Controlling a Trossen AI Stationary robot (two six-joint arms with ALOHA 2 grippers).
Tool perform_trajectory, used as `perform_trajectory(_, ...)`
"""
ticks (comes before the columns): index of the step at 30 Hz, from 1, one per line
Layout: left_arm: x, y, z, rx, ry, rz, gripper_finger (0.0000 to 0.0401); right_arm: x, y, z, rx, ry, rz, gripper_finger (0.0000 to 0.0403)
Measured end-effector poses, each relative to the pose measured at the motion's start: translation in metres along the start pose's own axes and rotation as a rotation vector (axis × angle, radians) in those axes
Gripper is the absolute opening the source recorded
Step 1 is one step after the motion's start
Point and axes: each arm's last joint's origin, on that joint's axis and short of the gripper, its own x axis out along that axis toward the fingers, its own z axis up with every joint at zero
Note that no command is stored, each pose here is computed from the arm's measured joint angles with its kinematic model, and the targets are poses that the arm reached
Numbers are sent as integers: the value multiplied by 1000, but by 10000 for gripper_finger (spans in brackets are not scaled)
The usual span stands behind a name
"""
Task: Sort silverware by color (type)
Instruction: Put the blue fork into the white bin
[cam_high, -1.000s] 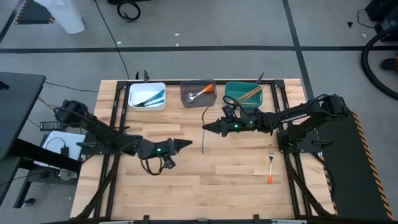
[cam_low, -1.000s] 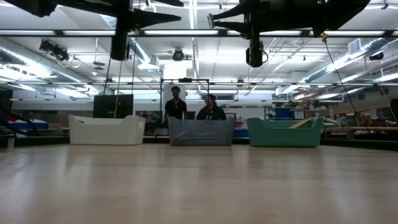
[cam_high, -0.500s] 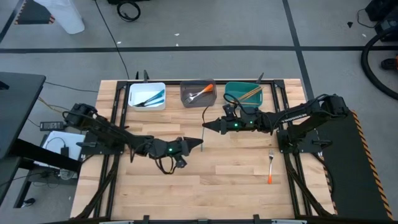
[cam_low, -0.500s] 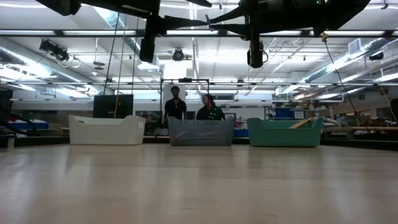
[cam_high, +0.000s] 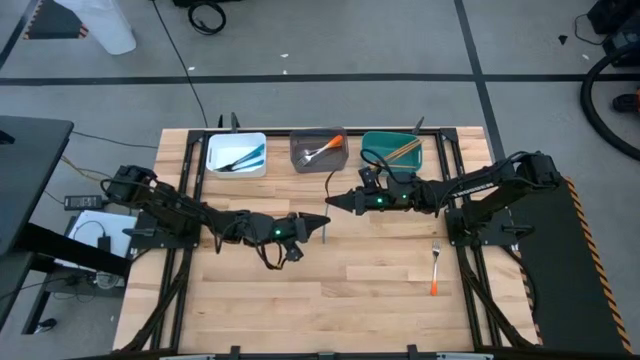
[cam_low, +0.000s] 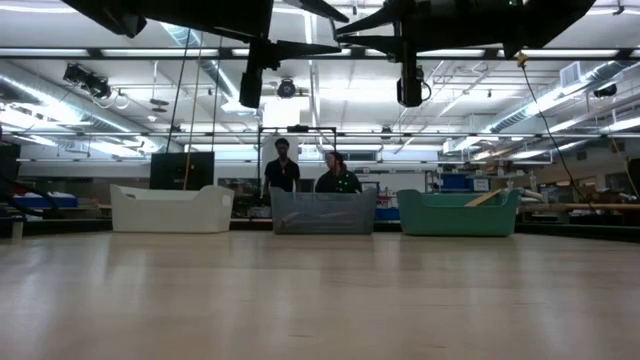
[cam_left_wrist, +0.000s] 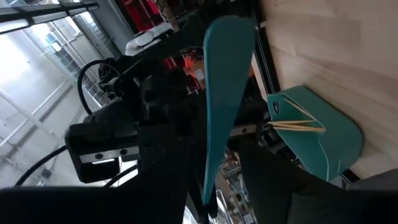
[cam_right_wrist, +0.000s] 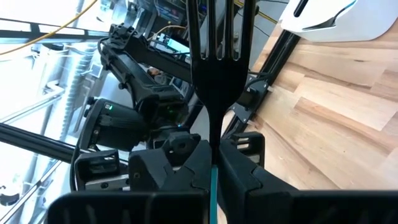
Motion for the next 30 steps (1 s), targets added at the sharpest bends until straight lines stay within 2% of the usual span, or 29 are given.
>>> perform_trajectory(9, 2, -1, -1, -3, -46, 17, 111, 0, 1, 1, 5, -7, 13, 21)
perform_trajectory(19, 2, -1, 0, -18, -52, 22, 38, 0, 2, 1, 4, -5, 17, 23)
perform_trajectory(30, 2, -1, 0, -35, -51, 22, 20, 0, 2, 0, -2, 22, 26, 29)
